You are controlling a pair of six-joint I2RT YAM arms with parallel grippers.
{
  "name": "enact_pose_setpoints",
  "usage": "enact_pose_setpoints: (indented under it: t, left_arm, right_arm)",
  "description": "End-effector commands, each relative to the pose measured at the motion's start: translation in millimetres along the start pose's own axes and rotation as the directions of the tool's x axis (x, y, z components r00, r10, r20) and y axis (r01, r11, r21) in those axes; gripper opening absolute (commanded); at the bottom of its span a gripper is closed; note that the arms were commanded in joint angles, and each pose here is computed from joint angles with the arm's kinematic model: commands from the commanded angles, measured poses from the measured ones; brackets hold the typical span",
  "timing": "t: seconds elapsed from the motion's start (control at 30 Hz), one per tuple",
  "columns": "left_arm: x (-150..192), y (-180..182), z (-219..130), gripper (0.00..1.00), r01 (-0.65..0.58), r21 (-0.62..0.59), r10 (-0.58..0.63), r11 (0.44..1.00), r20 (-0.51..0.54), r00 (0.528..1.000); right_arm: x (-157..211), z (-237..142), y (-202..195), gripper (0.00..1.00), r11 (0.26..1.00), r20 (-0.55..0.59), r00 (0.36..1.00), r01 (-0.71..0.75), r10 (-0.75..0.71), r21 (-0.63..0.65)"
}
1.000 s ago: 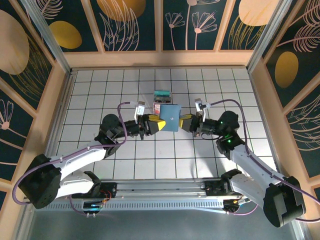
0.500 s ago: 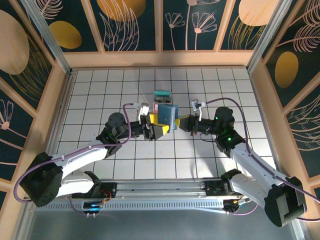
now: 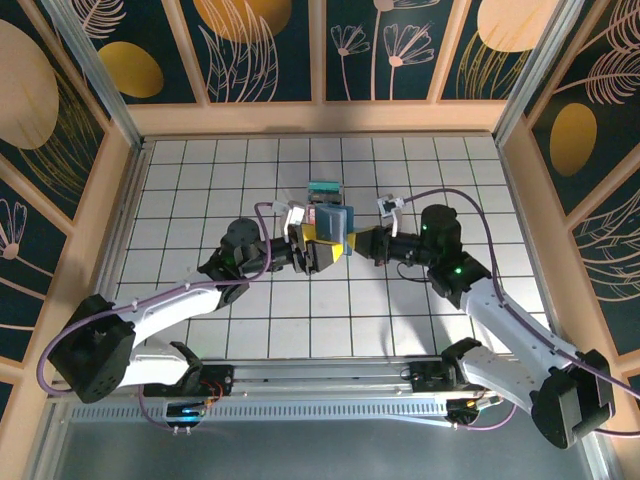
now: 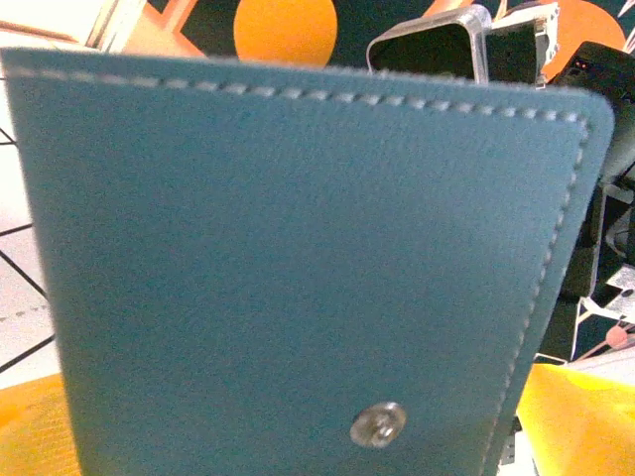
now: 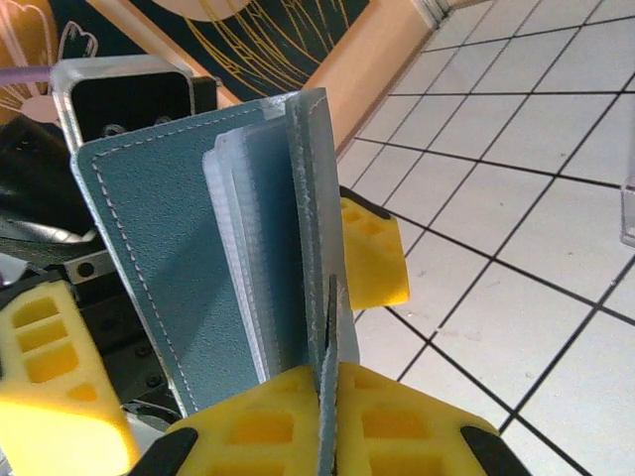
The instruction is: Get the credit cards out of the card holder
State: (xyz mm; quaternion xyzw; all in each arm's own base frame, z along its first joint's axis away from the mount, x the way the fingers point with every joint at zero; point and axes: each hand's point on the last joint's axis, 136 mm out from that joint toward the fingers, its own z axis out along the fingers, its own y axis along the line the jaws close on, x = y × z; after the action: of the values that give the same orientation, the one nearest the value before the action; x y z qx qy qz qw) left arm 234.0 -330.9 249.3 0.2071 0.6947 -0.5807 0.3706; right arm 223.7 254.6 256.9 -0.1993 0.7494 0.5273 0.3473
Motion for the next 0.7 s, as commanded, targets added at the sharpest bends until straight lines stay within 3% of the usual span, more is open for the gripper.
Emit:
enact_pose_setpoints:
  t: [0.0, 0.2, 0.4, 0.67]
  left_arm:
    - [-9, 3, 4, 0.99, -0.019, -0.030, 0.020, 0.999, 0.016, 1.000]
    - [-6, 25, 5, 0.95, 0.003, -0.138, -0.002, 0.990, 0.011, 1.000]
    - [-1, 34, 5, 0.90, 0.030, -0.171, -0.029, 0.985, 0.008, 1.000]
    - [-1, 39, 0, 0.86, 0.029, -0.211, -0.026, 0.977, 0.019, 0.999]
  right_arm:
    - [-12, 2, 6, 0.00, 0.999, 0.008, 0.999, 0.043, -0.043, 0.021]
    - [-12, 10, -4, 0.00, 0.992, -0.042, 0.999, 0.029, -0.025, 0.120]
    - [-6, 19, -11, 0.00, 0.978, -0.086, 0.996, 0.030, -0.013, 0.206]
    - [-7, 19, -8, 0.00, 0.977, -0.079, 0.997, 0.036, -0.020, 0.209]
